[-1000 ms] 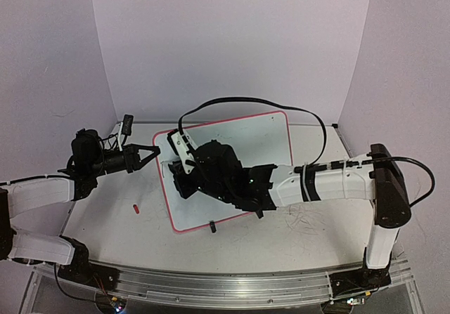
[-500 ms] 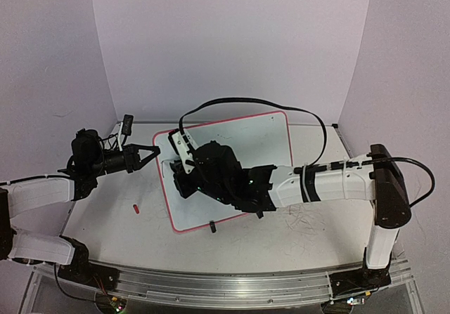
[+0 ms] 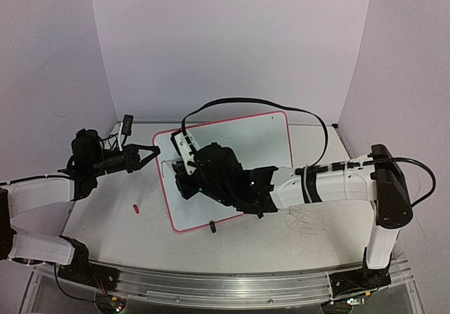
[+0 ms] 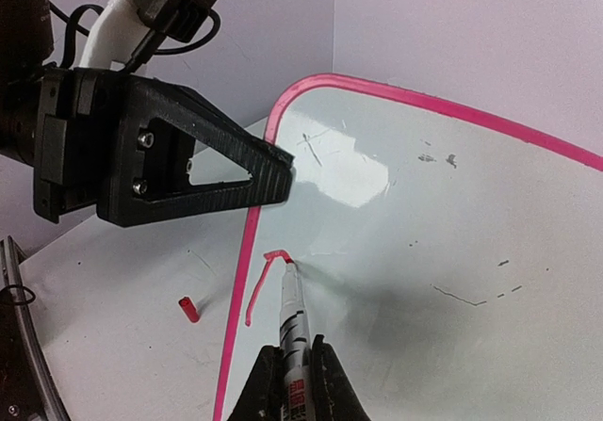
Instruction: Write a sentence on the whiteboard
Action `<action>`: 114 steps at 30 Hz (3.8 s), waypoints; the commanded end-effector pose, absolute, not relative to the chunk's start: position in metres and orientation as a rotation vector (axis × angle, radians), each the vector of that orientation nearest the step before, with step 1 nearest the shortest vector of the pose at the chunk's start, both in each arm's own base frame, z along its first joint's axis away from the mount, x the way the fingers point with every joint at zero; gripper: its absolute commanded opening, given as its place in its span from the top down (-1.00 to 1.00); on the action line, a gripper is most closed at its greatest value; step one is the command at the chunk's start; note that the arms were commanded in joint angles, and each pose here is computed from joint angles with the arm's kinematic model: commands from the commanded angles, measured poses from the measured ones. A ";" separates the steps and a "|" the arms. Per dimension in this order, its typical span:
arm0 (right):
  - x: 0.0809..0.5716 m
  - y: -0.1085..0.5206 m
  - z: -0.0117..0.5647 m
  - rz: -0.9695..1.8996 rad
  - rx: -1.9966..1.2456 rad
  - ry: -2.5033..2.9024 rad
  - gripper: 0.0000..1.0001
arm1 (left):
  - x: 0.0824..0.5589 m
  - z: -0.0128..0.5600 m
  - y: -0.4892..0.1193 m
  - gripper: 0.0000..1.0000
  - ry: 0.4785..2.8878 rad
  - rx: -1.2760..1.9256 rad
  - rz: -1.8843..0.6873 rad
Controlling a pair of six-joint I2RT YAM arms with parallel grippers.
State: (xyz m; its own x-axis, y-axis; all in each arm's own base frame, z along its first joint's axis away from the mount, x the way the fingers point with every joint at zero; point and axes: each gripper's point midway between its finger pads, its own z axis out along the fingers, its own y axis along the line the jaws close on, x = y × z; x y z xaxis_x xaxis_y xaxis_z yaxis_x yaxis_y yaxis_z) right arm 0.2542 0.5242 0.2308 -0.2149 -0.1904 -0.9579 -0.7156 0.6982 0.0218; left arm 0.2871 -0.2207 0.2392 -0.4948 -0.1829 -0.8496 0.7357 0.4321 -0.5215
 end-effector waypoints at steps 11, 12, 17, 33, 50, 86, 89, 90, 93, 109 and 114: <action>0.255 0.509 0.228 0.574 -0.681 1.803 1.00 | 0.280 0.257 -0.223 1.00 1.662 0.536 -1.219; 0.255 0.510 0.227 0.577 -0.682 1.805 1.00 | 0.280 0.257 -0.223 1.00 1.662 0.536 -1.220; 0.252 0.515 0.223 0.590 -0.695 1.809 1.00 | 0.280 0.257 -0.223 1.00 1.661 0.537 -1.221; 0.251 0.528 0.226 0.611 -0.709 1.797 1.00 | 0.280 0.257 -0.223 1.00 1.661 0.538 -1.221; 0.245 0.530 0.250 0.677 -0.708 1.761 1.00 | 0.280 0.257 -0.223 1.00 1.660 0.536 -1.217; 0.254 0.515 0.239 0.662 -0.647 1.771 1.00 | 0.280 0.258 -0.223 1.00 1.659 0.540 -1.222; 0.254 0.515 0.236 0.657 -0.653 1.778 1.00 | 0.281 0.259 -0.223 1.00 1.657 0.541 -1.221; 0.254 0.515 0.235 0.655 -0.655 1.781 1.00 | 0.280 0.259 -0.223 1.00 1.656 0.541 -1.221; 0.253 0.515 0.233 0.655 -0.663 1.786 1.00 | 0.281 0.259 -0.223 1.00 1.659 0.540 -1.221; 0.253 0.518 0.217 0.642 -0.676 1.830 1.00 | 0.280 0.259 -0.223 1.00 1.655 0.541 -1.223; 0.250 0.514 0.213 0.646 -0.680 1.844 1.00 | 0.280 0.259 -0.223 1.00 1.655 0.543 -1.221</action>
